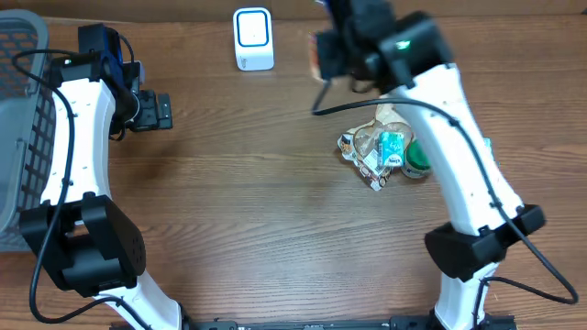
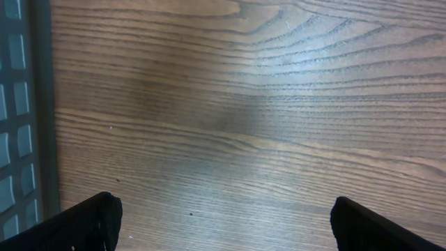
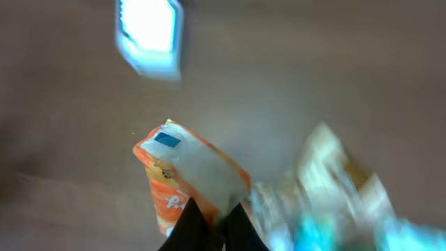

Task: Scan the item barcode
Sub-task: 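Carry the orange packet right and release it onto the jar pile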

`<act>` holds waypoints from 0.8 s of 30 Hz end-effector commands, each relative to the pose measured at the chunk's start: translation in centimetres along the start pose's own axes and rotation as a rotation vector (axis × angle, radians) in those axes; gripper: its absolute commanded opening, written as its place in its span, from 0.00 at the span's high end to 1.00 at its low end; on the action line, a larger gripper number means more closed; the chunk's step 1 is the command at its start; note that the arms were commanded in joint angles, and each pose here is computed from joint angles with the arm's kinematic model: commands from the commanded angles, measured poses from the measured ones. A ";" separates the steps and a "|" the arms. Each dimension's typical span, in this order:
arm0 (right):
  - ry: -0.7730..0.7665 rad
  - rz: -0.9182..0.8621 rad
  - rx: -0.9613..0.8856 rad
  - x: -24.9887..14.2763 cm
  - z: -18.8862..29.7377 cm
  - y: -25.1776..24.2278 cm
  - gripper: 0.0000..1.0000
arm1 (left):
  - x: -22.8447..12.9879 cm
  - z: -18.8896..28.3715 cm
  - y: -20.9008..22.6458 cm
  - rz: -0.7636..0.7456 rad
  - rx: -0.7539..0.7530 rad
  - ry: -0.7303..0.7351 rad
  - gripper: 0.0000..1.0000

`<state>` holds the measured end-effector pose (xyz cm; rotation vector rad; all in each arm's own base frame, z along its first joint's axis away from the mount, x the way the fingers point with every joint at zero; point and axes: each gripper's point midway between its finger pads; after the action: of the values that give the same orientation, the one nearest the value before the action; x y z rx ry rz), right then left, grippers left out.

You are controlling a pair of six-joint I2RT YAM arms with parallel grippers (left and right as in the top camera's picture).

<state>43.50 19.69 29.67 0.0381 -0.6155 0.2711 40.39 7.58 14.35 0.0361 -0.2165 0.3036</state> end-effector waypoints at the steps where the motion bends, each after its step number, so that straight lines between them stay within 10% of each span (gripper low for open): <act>1: 0.284 -0.144 -0.083 -5.9 -3.3 -3.2 0.96 | 0.6 0.8 0.1 -0.008 -0.001 -0.027 0.00; 16: 0.678 -0.213 -0.186 -17.3 -10.4 -11.4 0.96 | 0.5 0.8 0.1 -0.008 -0.001 -0.027 0.00; 20: 0.683 -0.185 -0.174 -17.5 -10.6 -12.3 0.55 | 0.5 0.8 0.1 -0.008 -0.001 -0.027 0.00; 24: 0.674 -0.142 -0.114 -16.9 -10.2 -11.8 0.46 | 0.6 0.8 0.1 -0.008 -0.001 -0.027 0.01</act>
<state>38.86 4.67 11.30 -0.1588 0.0608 0.0298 40.37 7.57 14.34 0.0361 -0.2157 0.3036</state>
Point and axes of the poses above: each gripper's point midway between its finger pads, its own z axis back along the fingers, its own y axis along the line the jaws close on, x = y × z, and after that the axes turned 8 degrees about z, right-handed
